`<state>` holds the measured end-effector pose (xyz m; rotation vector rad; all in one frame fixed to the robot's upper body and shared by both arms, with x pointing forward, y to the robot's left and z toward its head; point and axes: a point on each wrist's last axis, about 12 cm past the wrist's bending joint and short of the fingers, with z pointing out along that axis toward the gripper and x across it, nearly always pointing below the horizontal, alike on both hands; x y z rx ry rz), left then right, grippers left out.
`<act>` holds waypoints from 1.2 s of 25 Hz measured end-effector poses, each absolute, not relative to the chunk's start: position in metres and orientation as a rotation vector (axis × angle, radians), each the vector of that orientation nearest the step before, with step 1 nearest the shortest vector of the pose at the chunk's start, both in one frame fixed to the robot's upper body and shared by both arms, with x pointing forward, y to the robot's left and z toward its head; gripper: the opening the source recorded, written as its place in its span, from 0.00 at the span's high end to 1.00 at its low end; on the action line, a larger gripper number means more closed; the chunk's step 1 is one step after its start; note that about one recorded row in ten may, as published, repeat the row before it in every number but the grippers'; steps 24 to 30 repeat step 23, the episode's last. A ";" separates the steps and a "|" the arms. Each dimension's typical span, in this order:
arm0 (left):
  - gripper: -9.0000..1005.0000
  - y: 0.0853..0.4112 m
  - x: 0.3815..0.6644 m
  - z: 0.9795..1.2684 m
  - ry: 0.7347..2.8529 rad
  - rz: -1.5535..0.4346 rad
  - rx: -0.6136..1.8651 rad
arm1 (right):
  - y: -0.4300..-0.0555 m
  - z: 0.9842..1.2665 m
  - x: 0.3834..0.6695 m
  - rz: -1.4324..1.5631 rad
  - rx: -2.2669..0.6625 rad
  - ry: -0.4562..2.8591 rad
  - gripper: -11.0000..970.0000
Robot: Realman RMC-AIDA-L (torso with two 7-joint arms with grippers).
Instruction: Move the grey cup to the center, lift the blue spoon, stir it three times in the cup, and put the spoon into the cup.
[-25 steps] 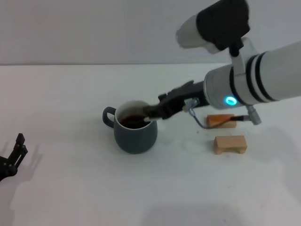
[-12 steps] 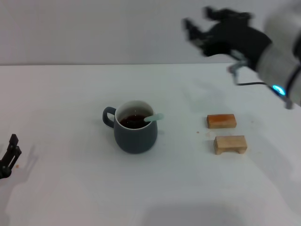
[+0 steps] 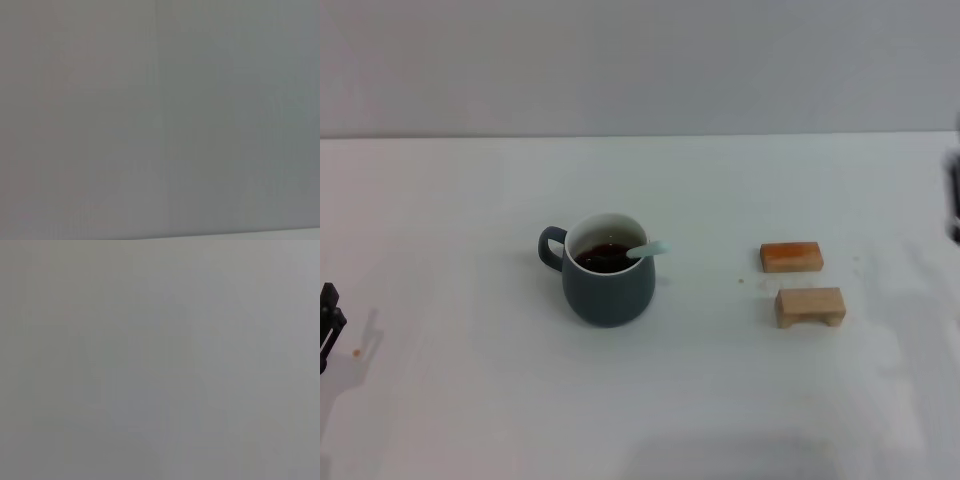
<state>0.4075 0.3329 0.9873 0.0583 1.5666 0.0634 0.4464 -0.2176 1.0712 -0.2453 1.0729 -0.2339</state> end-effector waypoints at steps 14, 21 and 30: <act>0.15 0.338 0.408 0.987 1.572 0.087 0.053 | -0.307 1.036 0.345 -0.412 0.065 1.122 0.48; 0.15 0.338 0.409 0.988 1.567 0.088 0.057 | -0.301 1.022 0.352 -0.268 0.092 1.246 0.48; 0.15 0.338 0.409 0.988 1.567 0.088 0.057 | -0.302 1.016 0.357 -0.220 0.101 1.299 0.48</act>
